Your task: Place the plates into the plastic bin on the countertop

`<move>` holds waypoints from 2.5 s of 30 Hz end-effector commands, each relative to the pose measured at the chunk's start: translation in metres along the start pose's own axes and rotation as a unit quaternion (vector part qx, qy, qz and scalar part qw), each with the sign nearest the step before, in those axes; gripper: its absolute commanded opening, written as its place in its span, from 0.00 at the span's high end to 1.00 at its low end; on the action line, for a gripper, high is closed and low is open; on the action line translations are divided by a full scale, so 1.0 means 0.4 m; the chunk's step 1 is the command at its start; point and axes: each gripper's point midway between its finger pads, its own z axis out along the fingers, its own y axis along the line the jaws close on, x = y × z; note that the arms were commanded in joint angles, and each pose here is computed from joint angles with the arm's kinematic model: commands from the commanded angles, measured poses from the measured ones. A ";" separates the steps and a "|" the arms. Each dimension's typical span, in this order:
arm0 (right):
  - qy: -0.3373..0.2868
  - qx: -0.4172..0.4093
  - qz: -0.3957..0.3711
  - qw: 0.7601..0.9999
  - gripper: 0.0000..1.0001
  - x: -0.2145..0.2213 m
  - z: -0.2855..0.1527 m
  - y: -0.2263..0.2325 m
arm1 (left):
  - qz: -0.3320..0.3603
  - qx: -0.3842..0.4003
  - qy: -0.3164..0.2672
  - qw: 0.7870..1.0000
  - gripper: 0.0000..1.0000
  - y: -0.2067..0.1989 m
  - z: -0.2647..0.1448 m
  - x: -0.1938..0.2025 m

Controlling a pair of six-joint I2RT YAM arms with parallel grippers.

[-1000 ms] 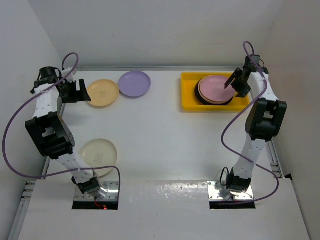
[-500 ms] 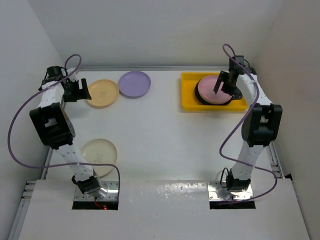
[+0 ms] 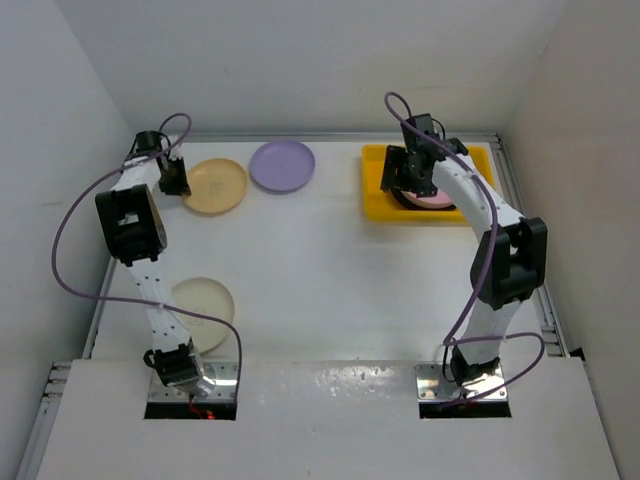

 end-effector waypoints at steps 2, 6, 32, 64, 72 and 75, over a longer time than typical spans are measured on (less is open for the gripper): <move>-0.040 -0.014 -0.025 0.999 0.19 -0.038 -0.072 0.060 | -0.002 -0.022 0.046 0.999 1.00 0.025 0.023 0.086; -0.050 -0.049 -0.081 0.994 0.23 -0.040 -0.097 0.137 | 0.012 0.025 0.037 0.999 1.00 0.025 -0.078 0.106; -0.108 -0.210 -0.101 0.966 0.50 -0.021 -0.057 0.482 | 0.268 0.327 -0.073 0.903 1.00 -0.696 -0.598 -0.019; -0.040 0.016 0.333 0.942 1.00 -0.088 0.050 -0.383 | 0.204 0.191 -0.048 0.959 0.00 -0.436 -0.477 -0.036; -0.007 0.017 0.332 0.943 0.90 -0.118 0.127 -0.410 | 0.198 0.196 -0.042 0.959 0.00 -0.417 -0.475 -0.020; 0.005 0.022 0.326 0.945 0.68 -0.111 0.149 -0.414 | 0.204 0.195 -0.048 0.958 0.00 -0.418 -0.484 -0.024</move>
